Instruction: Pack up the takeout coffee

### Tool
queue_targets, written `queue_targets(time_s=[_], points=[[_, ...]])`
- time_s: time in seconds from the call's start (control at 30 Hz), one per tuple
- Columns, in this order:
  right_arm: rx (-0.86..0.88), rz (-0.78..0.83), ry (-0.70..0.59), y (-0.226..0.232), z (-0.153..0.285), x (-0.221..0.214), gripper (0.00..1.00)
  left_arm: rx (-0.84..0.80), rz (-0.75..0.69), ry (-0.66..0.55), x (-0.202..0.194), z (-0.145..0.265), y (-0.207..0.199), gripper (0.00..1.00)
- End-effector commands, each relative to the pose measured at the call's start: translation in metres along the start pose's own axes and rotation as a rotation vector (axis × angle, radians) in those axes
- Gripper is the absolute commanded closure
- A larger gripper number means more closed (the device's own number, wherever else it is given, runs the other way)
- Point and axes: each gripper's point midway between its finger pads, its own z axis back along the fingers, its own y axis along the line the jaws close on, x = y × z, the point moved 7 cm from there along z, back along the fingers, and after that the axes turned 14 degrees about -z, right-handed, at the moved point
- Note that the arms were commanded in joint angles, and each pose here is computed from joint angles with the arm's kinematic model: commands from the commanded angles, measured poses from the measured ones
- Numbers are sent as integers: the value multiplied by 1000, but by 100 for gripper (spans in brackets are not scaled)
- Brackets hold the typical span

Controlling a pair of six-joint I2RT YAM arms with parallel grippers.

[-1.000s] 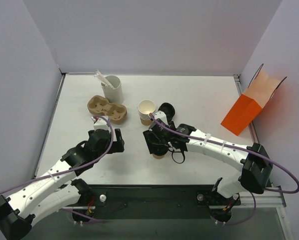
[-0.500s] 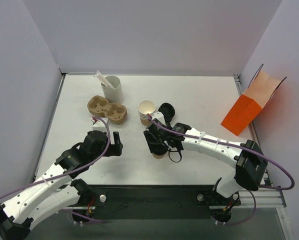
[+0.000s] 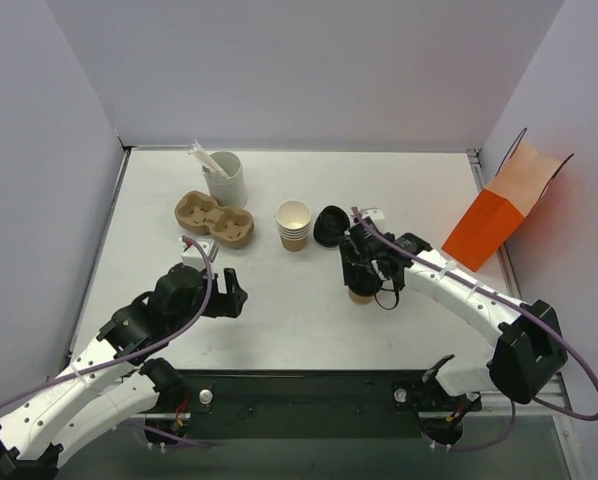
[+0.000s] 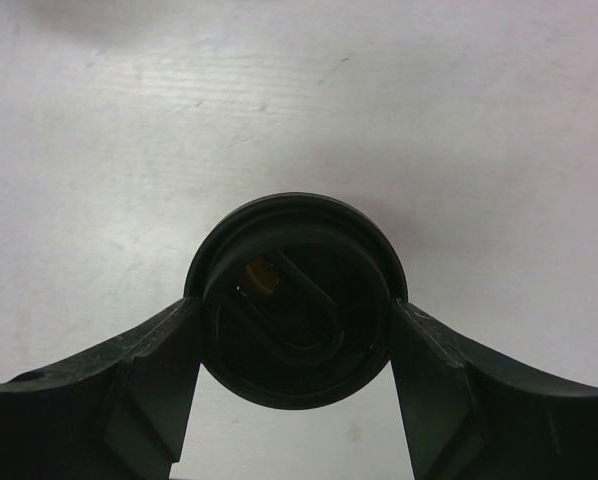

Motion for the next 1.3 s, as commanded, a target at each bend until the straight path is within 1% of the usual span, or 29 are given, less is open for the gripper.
queue_targets(time_s=[0.0, 0.17, 0.27, 0.4, 0.53, 0.67, 0.8, 0.83, 0.87, 0.93, 1.0, 1.07, 1.13, 1.17, 1.27], points=[[-93, -45, -19, -39, 5, 18, 49, -50, -15, -51, 9, 3, -5, 11], [-154, -154, -81, -67, -3, 65, 49, -58, -14, -58, 9, 3, -6, 11], [-157, -181, -113, -71, -11, 93, 49, -60, -15, -54, 7, 2, -6, 11], [-191, -218, -109, -81, -29, 119, 50, -64, -18, -54, 8, 2, -7, 11], [-222, -240, -64, -90, -55, 129, 50, -63, -17, -51, 7, 1, -7, 11], [-193, -265, -41, -94, -70, 136, 50, -80, -16, -48, 6, 0, -9, 11], [-177, -275, -10, -95, -80, 133, 48, -82, -21, -50, 7, 0, -10, 11], [-178, -274, -7, -95, -82, 133, 47, -81, -23, -44, 6, -1, -10, 11], [-177, -276, -5, -95, -82, 133, 43, -81, -22, -42, 6, -1, -10, 11], [-175, -278, -22, -95, -78, 137, 39, -88, -25, -39, 6, -1, -11, 11], [-168, -274, -35, -94, -72, 142, 29, -96, -28, -40, 6, -1, -12, 11], [-157, -275, -69, -93, -55, 156, 20, -94, -28, -39, 6, -2, -11, 11], [-157, -279, -95, -93, -38, 164, 17, -93, -29, -41, 7, -1, -11, 11], [-162, -284, -128, -93, -29, 173, 16, -87, -30, -42, 7, -1, -10, 11], [-178, -289, -180, -97, -6, 182, 14, -85, -29, -48, 7, 0, -10, 11]])
